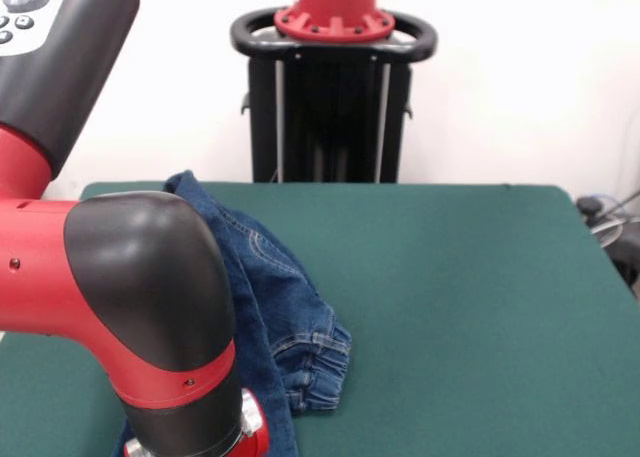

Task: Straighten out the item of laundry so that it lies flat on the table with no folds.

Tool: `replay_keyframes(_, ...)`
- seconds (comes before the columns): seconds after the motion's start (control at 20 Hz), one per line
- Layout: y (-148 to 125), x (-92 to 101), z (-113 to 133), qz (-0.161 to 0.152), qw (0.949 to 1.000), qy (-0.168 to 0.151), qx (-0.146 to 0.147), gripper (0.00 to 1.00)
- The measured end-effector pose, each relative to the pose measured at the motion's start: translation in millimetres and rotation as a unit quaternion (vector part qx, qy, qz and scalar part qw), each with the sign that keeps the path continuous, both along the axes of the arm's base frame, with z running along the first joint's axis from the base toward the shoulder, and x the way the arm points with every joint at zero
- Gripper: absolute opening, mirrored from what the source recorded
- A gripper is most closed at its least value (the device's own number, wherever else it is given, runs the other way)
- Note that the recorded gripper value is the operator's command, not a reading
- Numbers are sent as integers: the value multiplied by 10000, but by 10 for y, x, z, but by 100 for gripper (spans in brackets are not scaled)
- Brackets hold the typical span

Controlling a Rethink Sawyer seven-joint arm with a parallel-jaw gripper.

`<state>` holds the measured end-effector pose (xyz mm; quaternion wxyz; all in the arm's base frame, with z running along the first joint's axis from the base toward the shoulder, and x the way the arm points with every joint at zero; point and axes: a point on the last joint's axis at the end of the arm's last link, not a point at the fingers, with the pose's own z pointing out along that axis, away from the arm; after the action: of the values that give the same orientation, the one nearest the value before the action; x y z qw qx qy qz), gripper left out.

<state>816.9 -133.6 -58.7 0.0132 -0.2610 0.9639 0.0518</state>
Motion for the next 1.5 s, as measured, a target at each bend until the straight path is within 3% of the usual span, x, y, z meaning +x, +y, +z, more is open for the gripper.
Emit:
replay_keyframes(0.35, 42, -78, 119, 178, 9998, 24, -90, 0)
replay_keyframes(0.65, 110, -187, 984, 580, 9980, -19, -259, 0)
replay_keyframes(0.75, 100, -175, 1172, 610, 9976, -78, -309, 0)
replay_keyframes(0.8, 78, -136, 1484, 638, 9969, -207, -405, 0)
replay_keyframes(1.1, 2, 5, 2242, 653, 9937, -556, -723, 0)
replay_keyframes(1.3, -34, 44, 2554, 648, 9918, -688, -864, 0)
replay_keyframes(1.5, -39, 52, 2610, 640, 9915, -720, -876, 0)
